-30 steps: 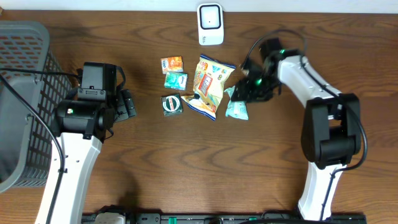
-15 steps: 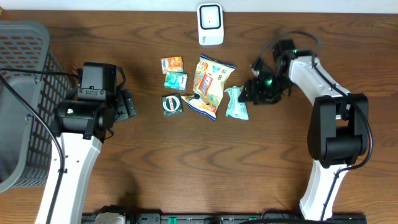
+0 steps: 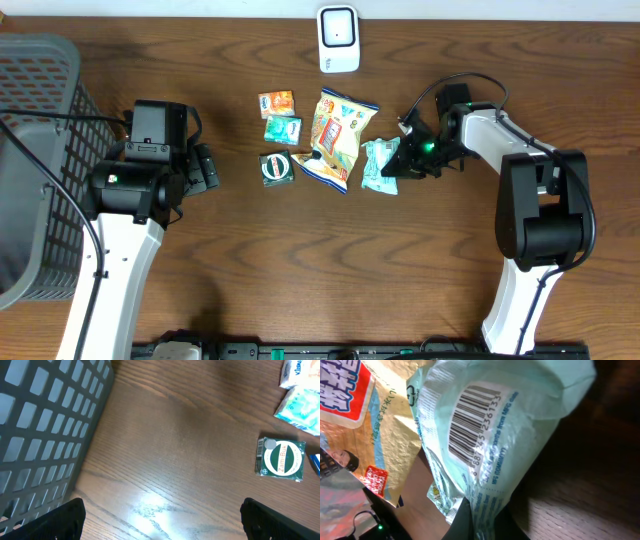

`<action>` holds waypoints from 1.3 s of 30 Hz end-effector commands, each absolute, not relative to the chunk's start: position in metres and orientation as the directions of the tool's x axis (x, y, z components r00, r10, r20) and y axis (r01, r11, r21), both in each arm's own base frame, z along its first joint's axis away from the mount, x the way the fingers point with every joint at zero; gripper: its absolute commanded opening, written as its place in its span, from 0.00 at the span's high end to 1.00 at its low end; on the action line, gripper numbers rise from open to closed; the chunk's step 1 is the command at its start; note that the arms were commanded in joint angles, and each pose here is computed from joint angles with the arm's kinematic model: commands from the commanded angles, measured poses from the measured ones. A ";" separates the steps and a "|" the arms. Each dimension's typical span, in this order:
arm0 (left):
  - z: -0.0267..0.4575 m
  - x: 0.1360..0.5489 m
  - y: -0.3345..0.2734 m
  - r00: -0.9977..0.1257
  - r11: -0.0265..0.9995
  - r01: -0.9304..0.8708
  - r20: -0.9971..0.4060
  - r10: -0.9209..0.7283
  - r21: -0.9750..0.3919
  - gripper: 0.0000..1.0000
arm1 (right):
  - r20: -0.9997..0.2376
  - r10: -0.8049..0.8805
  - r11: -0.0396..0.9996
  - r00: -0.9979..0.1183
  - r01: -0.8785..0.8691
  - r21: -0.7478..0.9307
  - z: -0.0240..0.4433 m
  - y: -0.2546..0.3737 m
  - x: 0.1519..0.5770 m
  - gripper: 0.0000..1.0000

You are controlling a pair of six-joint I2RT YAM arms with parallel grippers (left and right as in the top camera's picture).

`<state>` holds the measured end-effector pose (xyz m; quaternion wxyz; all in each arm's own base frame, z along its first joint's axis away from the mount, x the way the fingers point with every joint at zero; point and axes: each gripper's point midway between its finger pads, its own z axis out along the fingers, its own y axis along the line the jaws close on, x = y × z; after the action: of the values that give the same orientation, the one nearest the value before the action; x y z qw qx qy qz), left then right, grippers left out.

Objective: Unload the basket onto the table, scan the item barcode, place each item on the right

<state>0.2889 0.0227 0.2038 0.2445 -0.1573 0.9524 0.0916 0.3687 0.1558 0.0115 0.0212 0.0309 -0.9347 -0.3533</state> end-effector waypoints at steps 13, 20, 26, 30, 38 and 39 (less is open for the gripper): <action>0.208 0.291 0.022 -0.825 0.933 -0.349 -0.503 -0.258 0.093 0.02 | -0.428 -0.195 0.561 -0.882 -0.458 0.690 0.143 0.188 0.409 0.99; 0.208 0.291 0.022 -0.825 0.933 -0.349 -0.503 -0.258 0.093 0.02 | -0.729 -0.267 0.471 -0.631 -0.745 0.472 0.225 0.210 0.405 0.99; 0.208 0.291 0.022 -0.825 0.933 -0.349 -0.503 -0.258 0.093 0.02 | -0.815 -0.280 0.428 -0.507 -0.826 0.367 0.245 0.235 0.409 0.99; 0.208 0.291 0.022 -0.825 0.933 -0.349 -0.503 -0.258 0.093 0.02 | -0.856 -0.282 0.426 -0.433 -0.856 0.293 0.254 0.245 0.418 0.99; 0.208 0.291 0.022 -0.825 0.933 -0.349 -0.503 -0.258 0.093 0.02 | -0.882 -0.285 0.387 -0.375 -0.887 0.252 0.262 0.264 0.414 0.99; 0.208 0.291 0.022 -0.825 0.933 -0.349 -0.503 -0.258 0.093 0.02 | -0.882 -0.287 0.387 -0.374 -0.887 0.251 0.262 0.265 0.413 0.99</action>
<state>0.2889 0.0227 0.2038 0.2445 -0.1573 0.9524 0.0916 0.4173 0.2568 0.2561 -0.3869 0.3858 -0.7453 -0.3822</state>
